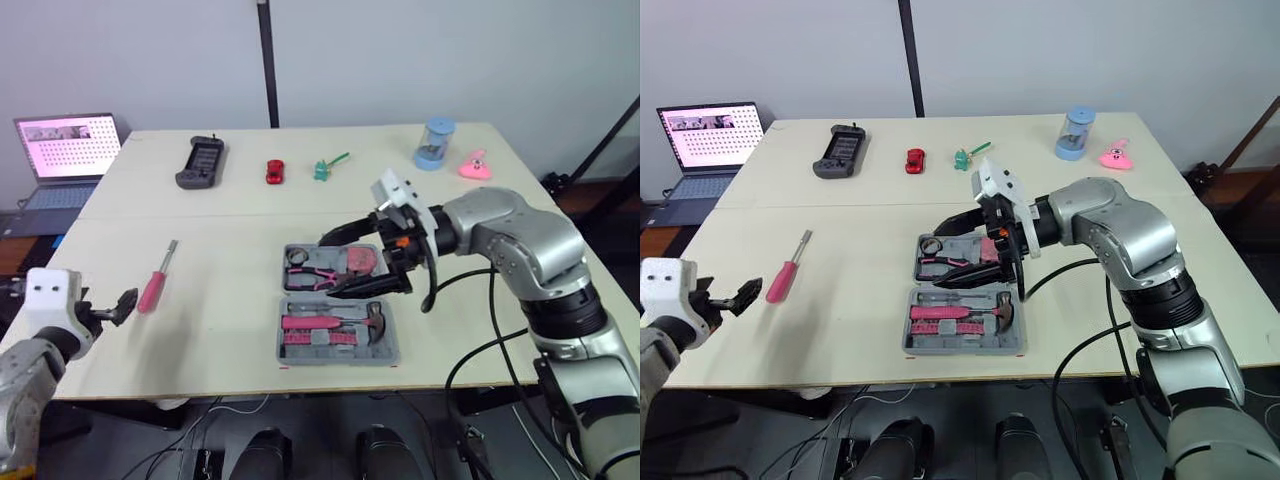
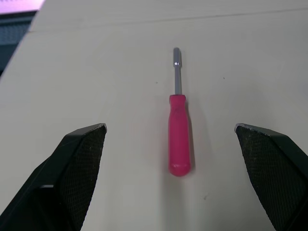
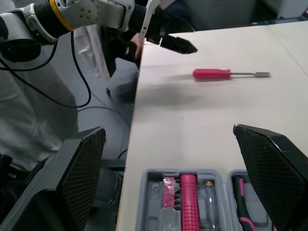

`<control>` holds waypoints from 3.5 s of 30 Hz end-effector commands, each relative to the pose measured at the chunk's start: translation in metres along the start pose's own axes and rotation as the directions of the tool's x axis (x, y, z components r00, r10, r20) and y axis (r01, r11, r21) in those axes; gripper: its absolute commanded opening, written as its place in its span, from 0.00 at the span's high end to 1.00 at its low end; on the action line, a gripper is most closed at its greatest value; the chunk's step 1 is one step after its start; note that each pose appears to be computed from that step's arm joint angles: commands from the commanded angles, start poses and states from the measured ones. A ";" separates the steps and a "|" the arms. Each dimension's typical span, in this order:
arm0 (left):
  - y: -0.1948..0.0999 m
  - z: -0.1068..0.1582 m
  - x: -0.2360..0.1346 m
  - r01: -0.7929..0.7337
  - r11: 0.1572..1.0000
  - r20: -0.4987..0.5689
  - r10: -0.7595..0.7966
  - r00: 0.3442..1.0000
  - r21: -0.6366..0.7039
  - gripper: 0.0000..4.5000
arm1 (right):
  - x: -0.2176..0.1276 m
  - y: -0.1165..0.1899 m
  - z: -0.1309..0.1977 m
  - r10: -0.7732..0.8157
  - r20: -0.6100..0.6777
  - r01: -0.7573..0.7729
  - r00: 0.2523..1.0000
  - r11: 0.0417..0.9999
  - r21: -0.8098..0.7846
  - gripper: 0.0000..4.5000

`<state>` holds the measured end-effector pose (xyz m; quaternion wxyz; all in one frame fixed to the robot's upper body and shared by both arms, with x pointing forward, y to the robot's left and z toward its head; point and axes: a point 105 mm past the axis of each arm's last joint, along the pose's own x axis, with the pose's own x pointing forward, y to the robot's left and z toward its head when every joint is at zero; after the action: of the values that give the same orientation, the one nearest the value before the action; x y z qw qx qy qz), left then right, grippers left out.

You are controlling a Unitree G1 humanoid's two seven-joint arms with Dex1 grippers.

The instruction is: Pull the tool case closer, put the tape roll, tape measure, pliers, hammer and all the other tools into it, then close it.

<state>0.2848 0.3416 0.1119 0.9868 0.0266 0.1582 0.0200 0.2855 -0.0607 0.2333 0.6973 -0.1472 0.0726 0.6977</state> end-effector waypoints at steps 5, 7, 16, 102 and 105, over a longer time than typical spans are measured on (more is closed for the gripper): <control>0.003 0.005 0.043 0.065 0.998 -0.072 -0.064 0.995 0.012 0.00 | -0.010 -0.010 0.001 -0.177 -0.009 0.176 0.984 0.983 -0.045 0.00; 0.004 0.004 0.053 0.068 0.998 -0.078 -0.067 0.995 0.015 0.00 | -0.012 -0.015 0.000 -0.219 -0.009 0.218 0.976 0.975 -0.035 0.00; -0.006 -0.002 0.091 0.113 0.993 -0.107 -0.110 0.988 0.022 0.00 | -0.016 -0.016 -0.007 -0.264 -0.042 0.263 0.964 0.964 -0.032 0.00; -0.315 0.009 -0.020 0.947 -0.148 -0.880 -0.433 0.196 0.284 0.89 | -0.092 0.052 -0.109 -0.368 -0.522 0.443 0.769 0.896 0.021 0.00; -0.318 0.007 -0.016 0.943 -0.149 -0.874 -0.440 0.207 0.298 0.89 | -0.092 0.052 -0.109 -0.362 -0.523 0.441 0.772 0.897 0.030 0.00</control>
<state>0.2779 0.0268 0.1014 0.5453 0.3941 0.3894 -0.6291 0.2417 -0.1824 0.1447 0.7943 -0.2694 0.2827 0.4654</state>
